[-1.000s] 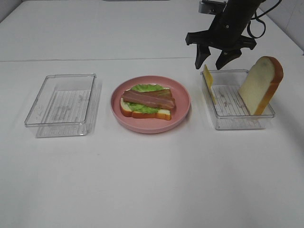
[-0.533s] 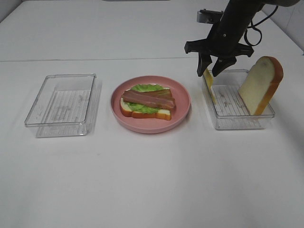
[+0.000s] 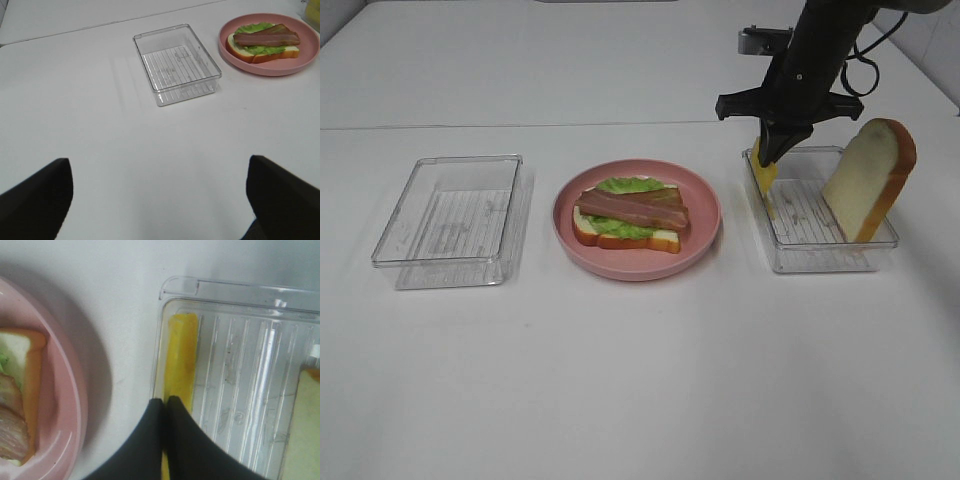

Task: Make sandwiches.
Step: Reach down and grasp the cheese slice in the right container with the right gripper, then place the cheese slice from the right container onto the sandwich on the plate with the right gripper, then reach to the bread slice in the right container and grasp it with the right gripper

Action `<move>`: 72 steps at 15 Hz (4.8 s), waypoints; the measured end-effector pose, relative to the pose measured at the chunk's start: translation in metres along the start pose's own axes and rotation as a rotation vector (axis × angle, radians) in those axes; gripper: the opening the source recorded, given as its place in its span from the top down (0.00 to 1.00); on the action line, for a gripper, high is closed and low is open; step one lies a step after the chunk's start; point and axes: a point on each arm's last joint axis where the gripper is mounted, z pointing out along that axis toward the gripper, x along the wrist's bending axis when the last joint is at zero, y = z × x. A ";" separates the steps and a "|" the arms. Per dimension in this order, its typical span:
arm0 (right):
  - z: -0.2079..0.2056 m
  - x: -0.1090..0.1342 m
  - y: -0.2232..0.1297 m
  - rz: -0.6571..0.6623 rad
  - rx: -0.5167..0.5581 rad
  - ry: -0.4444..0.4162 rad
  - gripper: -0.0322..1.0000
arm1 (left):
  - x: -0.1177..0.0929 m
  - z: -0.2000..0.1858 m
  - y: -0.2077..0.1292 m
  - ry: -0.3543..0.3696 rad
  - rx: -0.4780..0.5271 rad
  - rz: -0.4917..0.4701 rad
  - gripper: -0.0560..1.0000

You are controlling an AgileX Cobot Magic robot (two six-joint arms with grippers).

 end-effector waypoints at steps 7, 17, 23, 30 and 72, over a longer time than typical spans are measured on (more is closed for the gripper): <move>-0.084 0.018 -0.009 -0.017 -0.110 0.113 0.97 | 0.000 0.000 0.000 0.000 0.000 -0.005 0.11; -0.041 0.115 -0.019 -0.074 0.002 0.543 0.97 | 0.000 0.000 0.000 0.000 0.000 0.000 0.11; 0.015 0.125 -0.015 0.019 0.063 0.598 0.97 | 0.000 0.000 0.000 0.000 0.000 -0.005 0.11; 0.025 0.103 -0.015 0.032 0.058 0.331 0.96 | 0.000 0.000 0.000 0.000 0.000 0.000 0.11; -0.050 -0.109 -0.030 0.177 0.054 -0.047 0.78 | 0.000 0.000 0.000 0.000 0.000 0.000 0.11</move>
